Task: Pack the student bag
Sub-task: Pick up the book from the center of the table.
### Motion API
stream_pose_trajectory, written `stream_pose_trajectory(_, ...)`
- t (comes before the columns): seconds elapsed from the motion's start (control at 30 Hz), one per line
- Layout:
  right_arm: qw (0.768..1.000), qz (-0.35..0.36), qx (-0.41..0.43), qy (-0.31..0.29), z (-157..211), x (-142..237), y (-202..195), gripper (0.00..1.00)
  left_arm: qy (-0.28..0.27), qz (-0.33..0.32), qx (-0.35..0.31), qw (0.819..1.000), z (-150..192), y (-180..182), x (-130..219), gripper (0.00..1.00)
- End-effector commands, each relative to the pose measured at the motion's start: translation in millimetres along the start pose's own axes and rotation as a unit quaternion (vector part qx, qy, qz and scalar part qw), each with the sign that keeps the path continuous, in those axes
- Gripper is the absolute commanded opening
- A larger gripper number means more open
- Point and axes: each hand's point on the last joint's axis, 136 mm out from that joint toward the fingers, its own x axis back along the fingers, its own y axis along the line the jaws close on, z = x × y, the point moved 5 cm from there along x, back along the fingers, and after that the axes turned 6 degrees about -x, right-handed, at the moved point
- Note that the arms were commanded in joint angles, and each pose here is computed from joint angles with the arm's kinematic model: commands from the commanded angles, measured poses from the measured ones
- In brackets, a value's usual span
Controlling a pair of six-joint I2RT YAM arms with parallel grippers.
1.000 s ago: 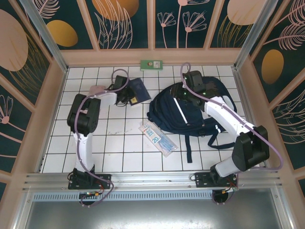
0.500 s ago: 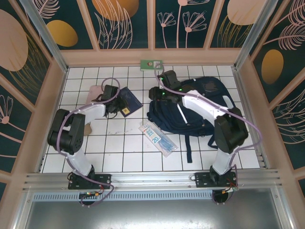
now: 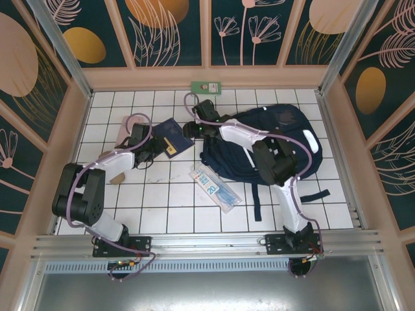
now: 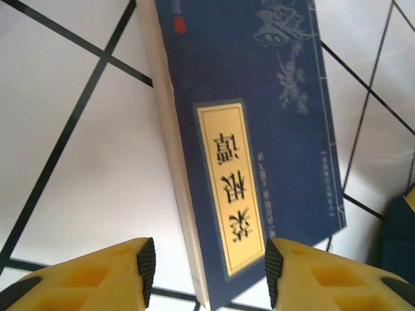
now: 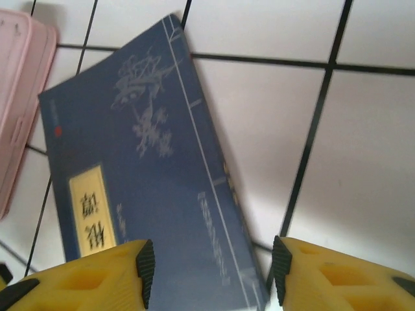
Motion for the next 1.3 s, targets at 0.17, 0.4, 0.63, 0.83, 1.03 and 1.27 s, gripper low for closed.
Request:
stream_pose_trajectory(0.17, 0.999, 0.011, 0.033, -0.014, -21, -48, 4, 0.61, 0.012, -0.005, 0.017, 1.0, -8, 13, -33, 0.46)
stream_pose_trajectory(0.4, 0.998, 0.016, 0.037, 0.04, -1, -75, -8, 0.61, 0.031, -0.016, 0.014, 0.999, 1, 20, -50, 0.38)
stream_pose_trajectory(0.63, 0.988, -0.067, 0.039, 0.131, 42, -74, 9, 0.53, 0.051, -0.033, 0.01, 0.998, 11, 30, -61, 0.23)
stream_pose_trajectory(0.83, 0.971, -0.168, 0.029, 0.169, 50, -52, 40, 0.45, 0.065, -0.032, 0.009, 0.997, 18, 35, -69, 0.18)
stream_pose_trajectory(1.03, 0.949, -0.259, 0.02, 0.177, 37, -24, 71, 0.4, 0.069, -0.024, 0.007, 0.997, 20, 33, -69, 0.18)
stream_pose_trajectory(1.27, 0.931, -0.329, 0.012, 0.158, 19, 13, 92, 0.37, 0.066, -0.019, 0.002, 0.998, 19, 32, -65, 0.17)
